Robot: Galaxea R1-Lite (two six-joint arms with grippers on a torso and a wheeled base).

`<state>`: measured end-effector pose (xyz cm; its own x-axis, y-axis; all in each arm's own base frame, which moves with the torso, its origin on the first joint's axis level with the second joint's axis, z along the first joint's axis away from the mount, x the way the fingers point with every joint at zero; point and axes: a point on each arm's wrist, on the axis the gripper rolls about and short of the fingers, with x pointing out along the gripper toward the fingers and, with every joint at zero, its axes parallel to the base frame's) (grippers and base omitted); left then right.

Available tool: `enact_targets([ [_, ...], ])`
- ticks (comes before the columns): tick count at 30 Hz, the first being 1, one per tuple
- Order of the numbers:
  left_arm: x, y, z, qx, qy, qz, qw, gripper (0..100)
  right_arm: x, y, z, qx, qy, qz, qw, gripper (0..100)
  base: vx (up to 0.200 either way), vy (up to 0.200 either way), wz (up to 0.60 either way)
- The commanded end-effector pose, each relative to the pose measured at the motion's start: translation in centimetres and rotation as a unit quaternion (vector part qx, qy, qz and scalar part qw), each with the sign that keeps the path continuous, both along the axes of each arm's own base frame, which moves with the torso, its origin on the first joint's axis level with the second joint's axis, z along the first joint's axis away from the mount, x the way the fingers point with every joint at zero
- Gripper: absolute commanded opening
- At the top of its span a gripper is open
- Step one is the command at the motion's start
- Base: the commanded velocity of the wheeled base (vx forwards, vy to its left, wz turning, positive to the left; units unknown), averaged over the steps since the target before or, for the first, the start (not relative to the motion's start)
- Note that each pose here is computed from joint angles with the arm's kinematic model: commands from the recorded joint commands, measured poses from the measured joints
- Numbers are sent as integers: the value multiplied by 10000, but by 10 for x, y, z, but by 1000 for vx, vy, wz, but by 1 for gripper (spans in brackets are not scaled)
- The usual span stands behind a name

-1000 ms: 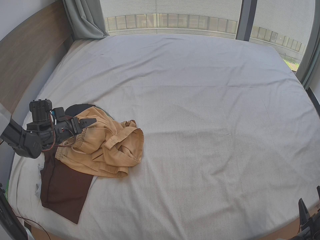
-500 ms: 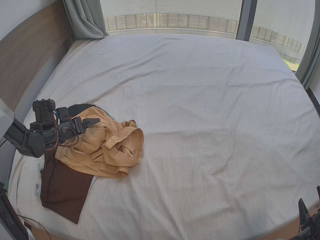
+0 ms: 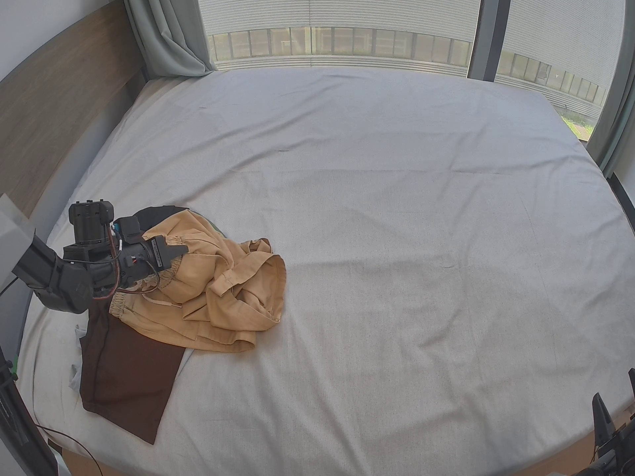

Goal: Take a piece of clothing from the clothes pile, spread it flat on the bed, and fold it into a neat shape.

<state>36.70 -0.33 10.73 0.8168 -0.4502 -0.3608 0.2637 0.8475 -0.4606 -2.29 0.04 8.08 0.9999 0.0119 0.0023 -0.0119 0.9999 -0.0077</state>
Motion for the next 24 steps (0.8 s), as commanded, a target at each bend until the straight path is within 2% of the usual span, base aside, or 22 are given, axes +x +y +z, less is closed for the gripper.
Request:
enact_targets([
  [1,-1,1,-2,-67,38,-88,9999,0,1,0,-5,-8,58,2,10000,100,0,0,0],
  [8,-14,-1,13,-338,22,-102,9994,0,1,0,-5,0,50,-6,10000,100,0,0,0],
  [10,-28,-2,25,-514,-2,-163,9985,0,1,0,-5,0,50,-6,10000,100,0,0,0],
  [14,-49,-3,33,-577,-27,-321,9978,0,1,0,-5,0,58,-6,10000,100,0,0,0],
  [24,-82,-7,40,-571,-597,-392,9958,0,1,0,-5,0,50,-6,10000,100,0,0,0],
])
